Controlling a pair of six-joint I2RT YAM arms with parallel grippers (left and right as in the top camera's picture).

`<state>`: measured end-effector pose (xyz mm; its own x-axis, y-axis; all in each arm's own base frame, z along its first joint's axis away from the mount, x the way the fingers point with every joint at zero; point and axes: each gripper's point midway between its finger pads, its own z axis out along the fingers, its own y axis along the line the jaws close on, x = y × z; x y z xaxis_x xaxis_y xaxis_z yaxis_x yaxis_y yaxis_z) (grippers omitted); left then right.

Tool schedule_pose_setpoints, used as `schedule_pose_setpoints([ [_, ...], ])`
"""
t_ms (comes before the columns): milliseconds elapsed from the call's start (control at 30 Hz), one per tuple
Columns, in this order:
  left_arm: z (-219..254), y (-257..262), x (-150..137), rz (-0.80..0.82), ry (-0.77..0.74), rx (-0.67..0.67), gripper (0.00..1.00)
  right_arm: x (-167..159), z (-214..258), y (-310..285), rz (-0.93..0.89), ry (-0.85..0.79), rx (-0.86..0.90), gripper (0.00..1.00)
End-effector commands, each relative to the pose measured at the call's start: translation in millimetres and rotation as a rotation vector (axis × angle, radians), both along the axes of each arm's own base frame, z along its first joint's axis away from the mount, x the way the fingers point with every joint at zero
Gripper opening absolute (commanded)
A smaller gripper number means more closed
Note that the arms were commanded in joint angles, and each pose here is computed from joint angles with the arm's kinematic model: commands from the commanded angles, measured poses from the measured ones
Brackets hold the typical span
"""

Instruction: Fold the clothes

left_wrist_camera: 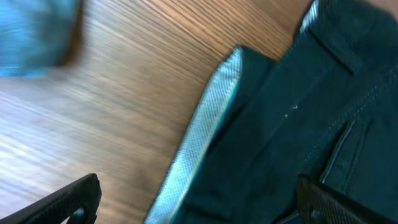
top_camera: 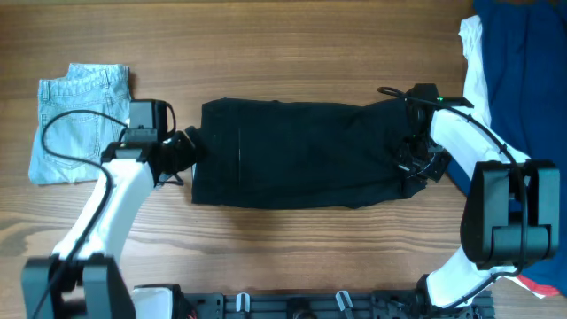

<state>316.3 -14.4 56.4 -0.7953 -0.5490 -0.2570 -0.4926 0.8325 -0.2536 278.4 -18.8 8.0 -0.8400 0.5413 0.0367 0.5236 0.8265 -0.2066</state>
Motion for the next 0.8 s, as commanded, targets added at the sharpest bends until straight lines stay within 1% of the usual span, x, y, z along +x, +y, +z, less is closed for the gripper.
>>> schedule_pose_setpoints([
  [0,-22,-28,1,-0.075,0.053,-0.155,1.00,1,5,-4,0.004,-0.023,-0.023,0.11],
  [100,-32,-36,2,-0.093,0.077,-0.203,1.00,1,5,-4,0.005,-0.024,-0.023,0.11],
  [267,-56,-36,-5,-0.084,0.151,-0.205,1.00,2,5,-4,0.005,-0.026,-0.019,0.11],
  [367,-67,-37,-10,-0.081,0.192,-0.208,0.95,2,5,-2,0.004,-0.026,-0.009,0.11],
  [400,-70,-38,-11,-0.083,0.200,-0.215,0.91,2,5,-2,0.004,-0.027,-0.008,0.11],
  [433,-71,-40,-12,-0.088,0.204,-0.228,0.80,2,5,-2,0.004,-0.029,-0.008,0.11],
  [467,-70,-43,-11,-0.113,0.195,-0.242,0.68,2,5,-1,0.004,-0.030,-0.006,0.11],
  [500,-67,-50,-9,-0.156,0.176,-0.272,0.42,3,5,-1,0.003,-0.032,-0.004,0.11],
  [533,-65,-53,-7,-0.177,0.165,-0.286,0.31,3,5,-1,0.003,-0.032,-0.004,0.12],
  [633,-65,-53,-6,-0.203,0.154,-0.281,0.15,3,5,-1,0.005,-0.033,-0.005,0.14],
  [700,-65,-49,-5,-0.228,0.144,-0.246,0.09,4,5,-1,0.012,-0.036,-0.004,0.19],
  [767,-64,-36,-4,-0.221,0.140,-0.179,0.06,7,4,-1,0.031,-0.044,-0.001,0.24],
])
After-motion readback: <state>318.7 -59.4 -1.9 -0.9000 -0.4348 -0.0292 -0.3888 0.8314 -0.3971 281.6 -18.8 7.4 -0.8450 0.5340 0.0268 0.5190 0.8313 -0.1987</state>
